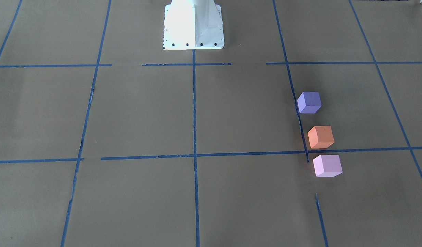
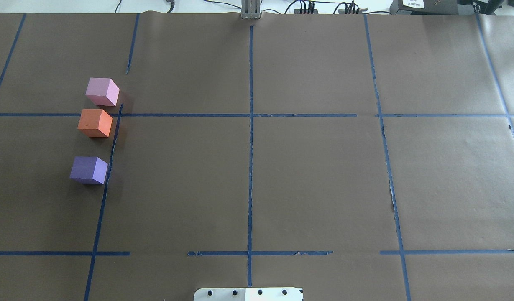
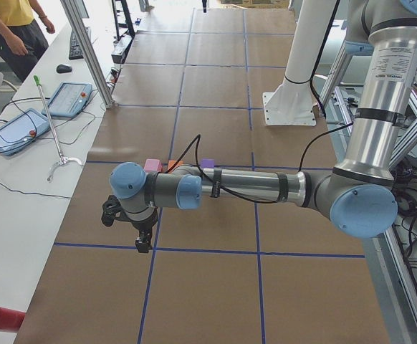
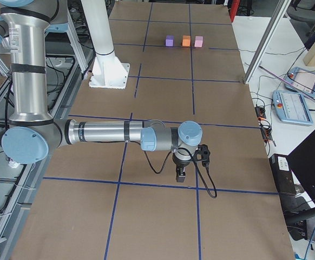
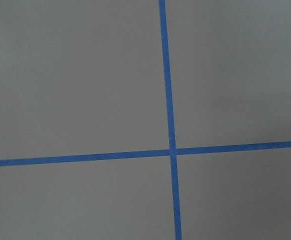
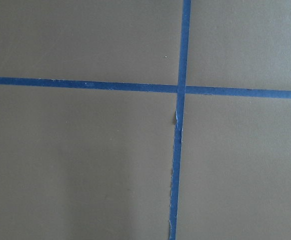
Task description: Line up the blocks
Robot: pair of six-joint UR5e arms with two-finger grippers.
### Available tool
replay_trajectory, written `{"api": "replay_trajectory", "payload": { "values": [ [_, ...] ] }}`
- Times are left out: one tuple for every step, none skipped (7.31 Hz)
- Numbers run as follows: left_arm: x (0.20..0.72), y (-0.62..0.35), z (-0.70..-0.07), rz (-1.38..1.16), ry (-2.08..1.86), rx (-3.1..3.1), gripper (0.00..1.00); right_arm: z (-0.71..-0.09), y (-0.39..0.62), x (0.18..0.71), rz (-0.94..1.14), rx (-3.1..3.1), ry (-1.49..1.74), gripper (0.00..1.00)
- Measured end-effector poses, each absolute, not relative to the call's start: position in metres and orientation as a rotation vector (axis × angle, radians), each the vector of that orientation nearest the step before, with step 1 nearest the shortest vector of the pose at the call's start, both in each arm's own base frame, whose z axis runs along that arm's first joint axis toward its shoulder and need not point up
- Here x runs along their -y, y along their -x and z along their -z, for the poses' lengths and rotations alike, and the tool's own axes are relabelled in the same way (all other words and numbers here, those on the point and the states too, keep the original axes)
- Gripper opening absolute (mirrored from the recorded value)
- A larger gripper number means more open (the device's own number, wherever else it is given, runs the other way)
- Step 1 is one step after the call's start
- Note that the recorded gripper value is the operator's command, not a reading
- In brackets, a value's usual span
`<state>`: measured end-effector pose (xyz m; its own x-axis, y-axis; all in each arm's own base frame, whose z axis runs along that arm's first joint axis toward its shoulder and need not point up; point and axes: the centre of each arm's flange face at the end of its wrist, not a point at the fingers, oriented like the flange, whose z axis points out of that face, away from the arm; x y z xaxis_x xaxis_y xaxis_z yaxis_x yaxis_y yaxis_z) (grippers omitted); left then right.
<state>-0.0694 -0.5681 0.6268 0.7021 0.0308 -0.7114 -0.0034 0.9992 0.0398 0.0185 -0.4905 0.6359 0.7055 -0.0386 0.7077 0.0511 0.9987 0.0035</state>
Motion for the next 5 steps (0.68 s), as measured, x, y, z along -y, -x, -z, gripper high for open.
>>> {"api": "replay_trajectory", "payload": {
  "values": [
    [0.5677, 0.0696, -0.6252, -0.016, -0.029, -0.794, 1.0, -0.6359, -0.0185, 0.4905, 0.05, 0.786, 0.016, 1.0],
    [0.5665, 0.0697, -0.6228, -0.016, -0.031, -0.795, 1.0, -0.6359, -0.0185, 0.4905, 0.05, 0.786, 0.017, 1.0],
    [0.5651, 0.0701, -0.6221, -0.016, -0.033, -0.795, 1.0, -0.6359, -0.0185, 0.4905, 0.05, 0.786, 0.017, 1.0],
    [0.5626, 0.0704, -0.6238, -0.015, -0.031, -0.794, 1.0, -0.636, -0.0185, 0.4905, 0.05, 0.786, 0.017, 1.0],
    [0.5596, 0.0704, -0.6263, -0.013, -0.027, -0.795, 1.0, -0.6359, -0.0185, 0.4905, 0.05, 0.786, 0.017, 1.0]
  ]
}}
